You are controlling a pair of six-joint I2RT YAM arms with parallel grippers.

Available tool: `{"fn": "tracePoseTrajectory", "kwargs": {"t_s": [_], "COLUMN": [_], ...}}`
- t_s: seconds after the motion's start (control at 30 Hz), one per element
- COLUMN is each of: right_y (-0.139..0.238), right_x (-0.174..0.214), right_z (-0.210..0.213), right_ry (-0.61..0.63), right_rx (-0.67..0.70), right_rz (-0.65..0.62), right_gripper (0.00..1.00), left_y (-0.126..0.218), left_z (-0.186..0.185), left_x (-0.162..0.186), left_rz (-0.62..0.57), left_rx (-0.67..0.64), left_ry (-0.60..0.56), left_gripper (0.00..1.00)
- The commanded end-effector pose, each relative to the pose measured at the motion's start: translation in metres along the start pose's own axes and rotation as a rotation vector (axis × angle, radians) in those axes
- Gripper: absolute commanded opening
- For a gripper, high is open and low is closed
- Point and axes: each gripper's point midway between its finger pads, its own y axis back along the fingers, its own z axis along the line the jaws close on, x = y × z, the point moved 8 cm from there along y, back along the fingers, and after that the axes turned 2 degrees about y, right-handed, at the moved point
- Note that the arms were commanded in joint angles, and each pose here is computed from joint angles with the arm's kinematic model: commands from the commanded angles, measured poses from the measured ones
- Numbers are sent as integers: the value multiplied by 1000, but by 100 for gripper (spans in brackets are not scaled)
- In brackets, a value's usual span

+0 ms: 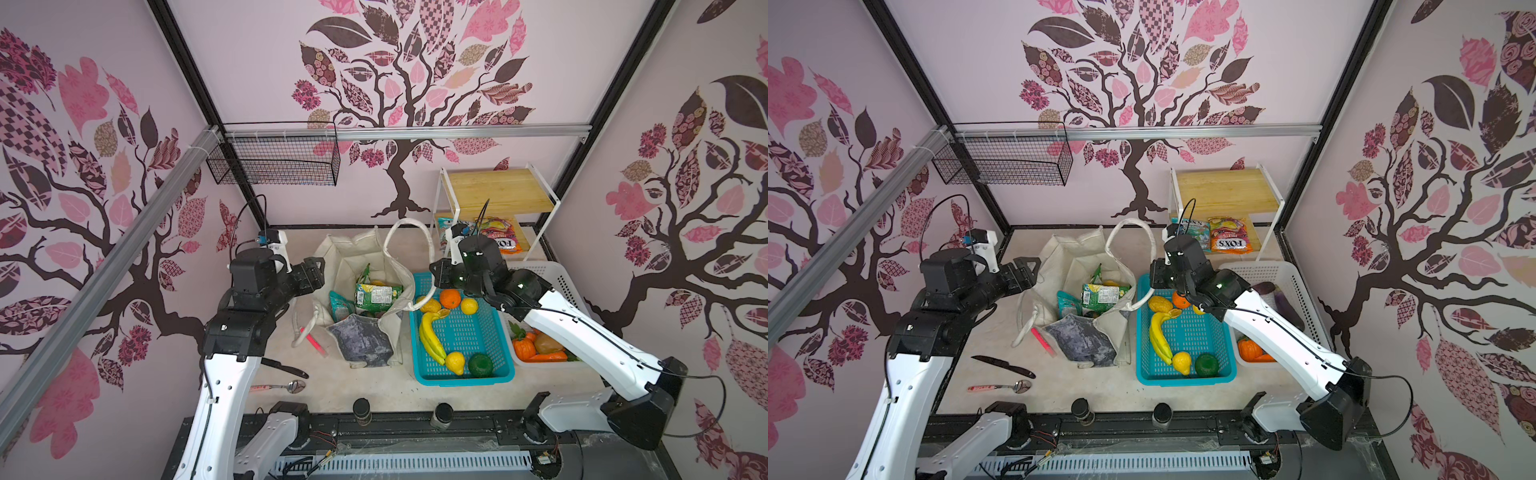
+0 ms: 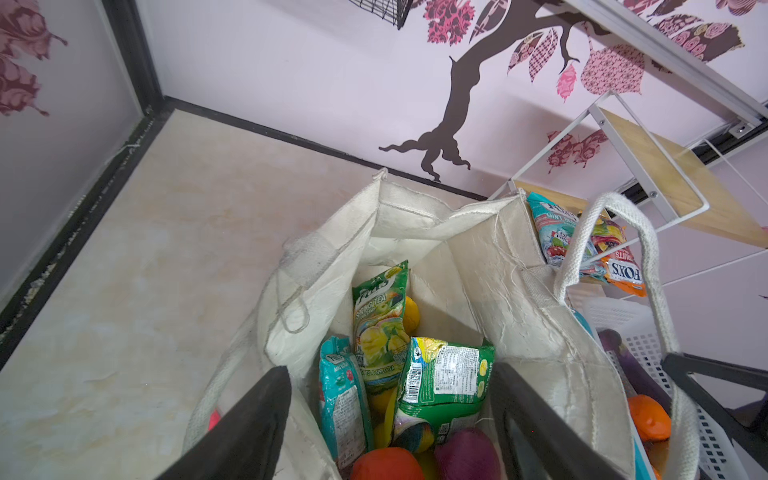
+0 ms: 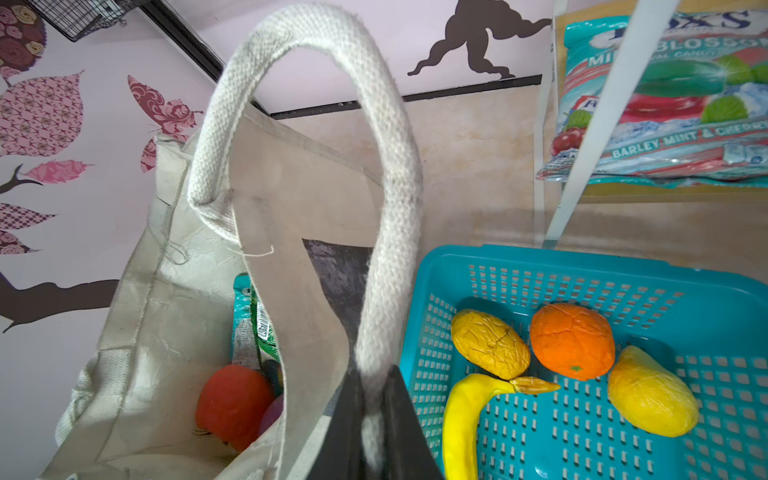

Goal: Place the food into the grocery bag and tie it
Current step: 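Close the right gripper on the tote handle and lift it upward, then release the tote rim with the left gripper and grasp the nearer handle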

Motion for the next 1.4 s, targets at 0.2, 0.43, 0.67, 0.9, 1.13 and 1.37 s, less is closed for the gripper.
{"fn": "tracePoseTrajectory", "kwargs": {"t_s": [0.2,0.43,0.67,0.9,1.13,1.37], "right_y": [23,21,18,20,19,17], "right_x": [-1,4,9,12,13,14], "right_z": [-30,-33,-31,-30,-31,-30], "right_ry": [-23,3,7,-10,-12,-13], "right_rx": [31,40,-5,-26,-33,-45], "right_rz": [-36,-15,4,4,-8,-9], "right_gripper": [0,0,0,0,0,0], "left_y": [9,9,-4,-17,-49,-59], "left_z": [43,78,97,104,116,117], "left_x": [46,61,104,135,166,165], "left_rz": [67,12,46,51,68,41], "left_rx": [-110,-100,-118,-51,80,182], "left_ry": [149,367,507,635,878,987], "left_gripper": [74,78,81,82,88,87]}}
